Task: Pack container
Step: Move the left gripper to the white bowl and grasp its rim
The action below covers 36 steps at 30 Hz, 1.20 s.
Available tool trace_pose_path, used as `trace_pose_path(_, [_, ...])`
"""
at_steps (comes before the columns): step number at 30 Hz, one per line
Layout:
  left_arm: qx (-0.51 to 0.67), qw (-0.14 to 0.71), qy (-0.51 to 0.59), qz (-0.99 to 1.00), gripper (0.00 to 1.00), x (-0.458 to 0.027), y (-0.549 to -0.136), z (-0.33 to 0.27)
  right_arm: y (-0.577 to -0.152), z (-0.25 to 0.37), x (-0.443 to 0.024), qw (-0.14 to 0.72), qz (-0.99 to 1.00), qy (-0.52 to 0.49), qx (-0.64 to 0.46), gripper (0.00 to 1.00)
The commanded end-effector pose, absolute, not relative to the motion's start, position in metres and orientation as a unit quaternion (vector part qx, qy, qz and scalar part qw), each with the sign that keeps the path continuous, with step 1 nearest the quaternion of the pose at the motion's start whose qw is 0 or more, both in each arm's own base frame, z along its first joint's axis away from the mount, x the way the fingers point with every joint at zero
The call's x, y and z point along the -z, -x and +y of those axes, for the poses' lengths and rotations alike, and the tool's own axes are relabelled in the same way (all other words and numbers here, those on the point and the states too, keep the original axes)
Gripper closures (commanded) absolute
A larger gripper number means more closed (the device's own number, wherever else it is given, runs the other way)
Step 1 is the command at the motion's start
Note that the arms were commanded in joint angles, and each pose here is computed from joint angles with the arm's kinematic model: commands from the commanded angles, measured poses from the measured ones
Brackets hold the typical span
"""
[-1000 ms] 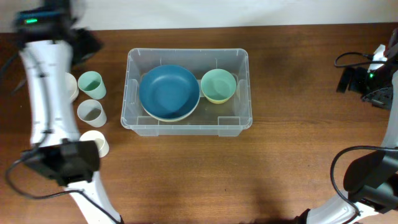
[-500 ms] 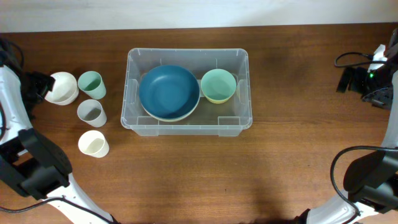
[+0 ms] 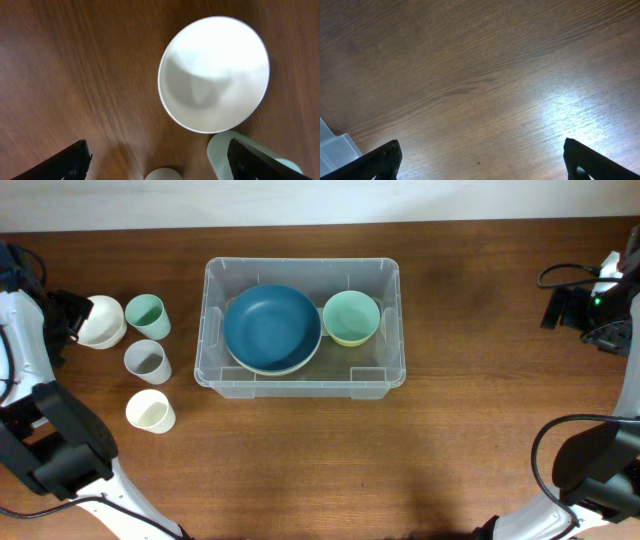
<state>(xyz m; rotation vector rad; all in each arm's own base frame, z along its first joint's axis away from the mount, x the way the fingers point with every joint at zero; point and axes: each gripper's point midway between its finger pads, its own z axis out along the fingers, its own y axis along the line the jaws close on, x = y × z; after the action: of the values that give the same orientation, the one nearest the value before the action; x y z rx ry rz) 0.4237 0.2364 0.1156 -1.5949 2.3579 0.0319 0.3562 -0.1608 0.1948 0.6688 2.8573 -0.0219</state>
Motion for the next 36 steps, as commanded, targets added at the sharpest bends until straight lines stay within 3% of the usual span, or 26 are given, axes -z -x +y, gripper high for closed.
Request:
trace_pose_path(1, [-0.010,0.127,0.561,0.818,0.11,-0.092,-0.425,0.237,-0.356,-0.161,-0.192,0.100,0.968,-0.232,0.005,0.01])
trace_pose_path(19, [-0.021,0.066,0.564,0.823,0.11,-0.023,-0.422,0.238,-0.356,-0.161,-0.192,0.100,0.968,-0.232,0.006,0.01])
trace_pose_path(22, [-0.024,0.063,0.564,0.823,0.22,-0.019,-0.421,0.238,-0.356,-0.161,-0.192,0.100,0.968,-0.232,0.006,0.01])
trace_pose_path(27, [-0.029,0.063,0.564,0.823,0.50,-0.020,-0.420,0.240,-0.356,-0.161,-0.192,0.100,0.968,-0.232,0.005,0.01])
trace_pose_path(33, [-0.029,0.058,0.564,0.823,0.55,-0.017,-0.418,0.239,-0.356,-0.161,-0.192,0.100,0.968,-0.232,0.005,0.01])
trace_pose_path(36, [-0.030,0.052,0.564,0.824,0.66,-0.013,-0.415,0.237,-0.356,-0.161,-0.192,0.100,0.968,-0.232,0.005,0.01])
